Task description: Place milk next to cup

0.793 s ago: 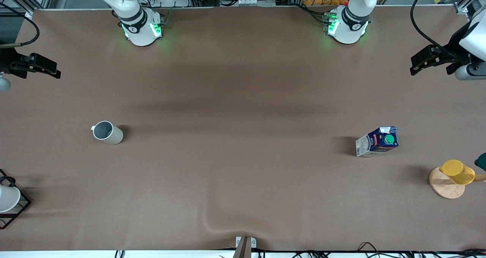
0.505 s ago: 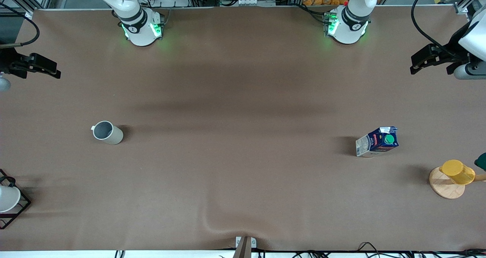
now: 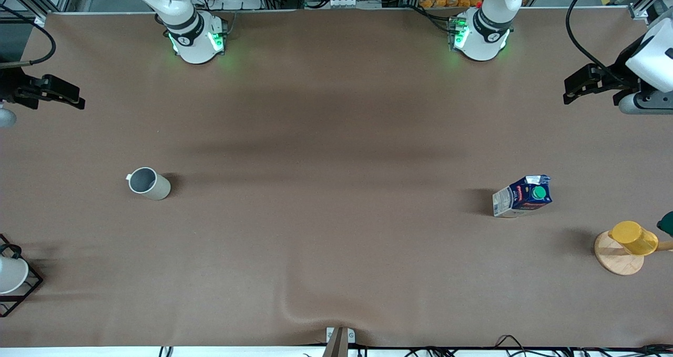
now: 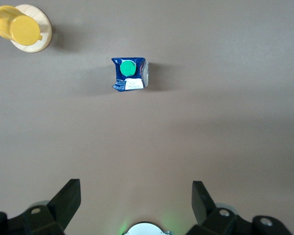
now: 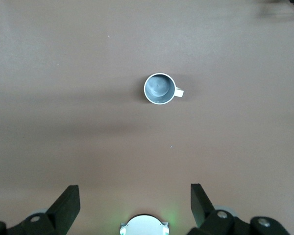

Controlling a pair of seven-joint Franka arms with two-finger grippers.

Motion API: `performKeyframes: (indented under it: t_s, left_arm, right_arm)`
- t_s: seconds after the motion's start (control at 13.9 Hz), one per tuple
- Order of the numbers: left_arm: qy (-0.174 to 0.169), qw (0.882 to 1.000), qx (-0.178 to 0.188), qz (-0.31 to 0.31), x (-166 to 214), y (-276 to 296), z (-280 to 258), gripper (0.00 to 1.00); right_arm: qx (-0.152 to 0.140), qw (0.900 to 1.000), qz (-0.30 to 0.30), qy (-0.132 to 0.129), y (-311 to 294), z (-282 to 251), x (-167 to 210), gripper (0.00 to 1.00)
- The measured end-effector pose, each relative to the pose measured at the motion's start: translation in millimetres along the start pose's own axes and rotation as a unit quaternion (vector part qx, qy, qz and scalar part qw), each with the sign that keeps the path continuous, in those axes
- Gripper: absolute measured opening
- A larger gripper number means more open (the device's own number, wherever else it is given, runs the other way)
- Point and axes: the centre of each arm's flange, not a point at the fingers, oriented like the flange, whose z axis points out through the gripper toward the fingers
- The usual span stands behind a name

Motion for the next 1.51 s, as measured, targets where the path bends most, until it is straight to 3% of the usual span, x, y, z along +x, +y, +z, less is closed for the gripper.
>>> performKeyframes:
  t_s: [0.5,0.94,1.37,1.51]
  left_arm:
    - [-0.013,0.999,-0.002,0.030,9,-12,14,1.00]
    - [-0.018,1.000,-0.008,-0.007,26,-54,34,1.00]
    - [-0.021,0.999,-0.014,-0.021,74,-62,96,1.00]
    - [-0.022,0.999,-0.016,-0.019,87,-60,116,1.00]
  right_arm:
    - [0.000,1.000,0.000,-0.003,0,8,3,1.00]
    - [0.001,1.000,0.006,-0.013,7,41,13,1.00]
    - [0.010,0.995,-0.064,-0.081,21,127,50,1.00]
    - [0.012,0.993,-0.074,-0.090,24,157,69,1.00]
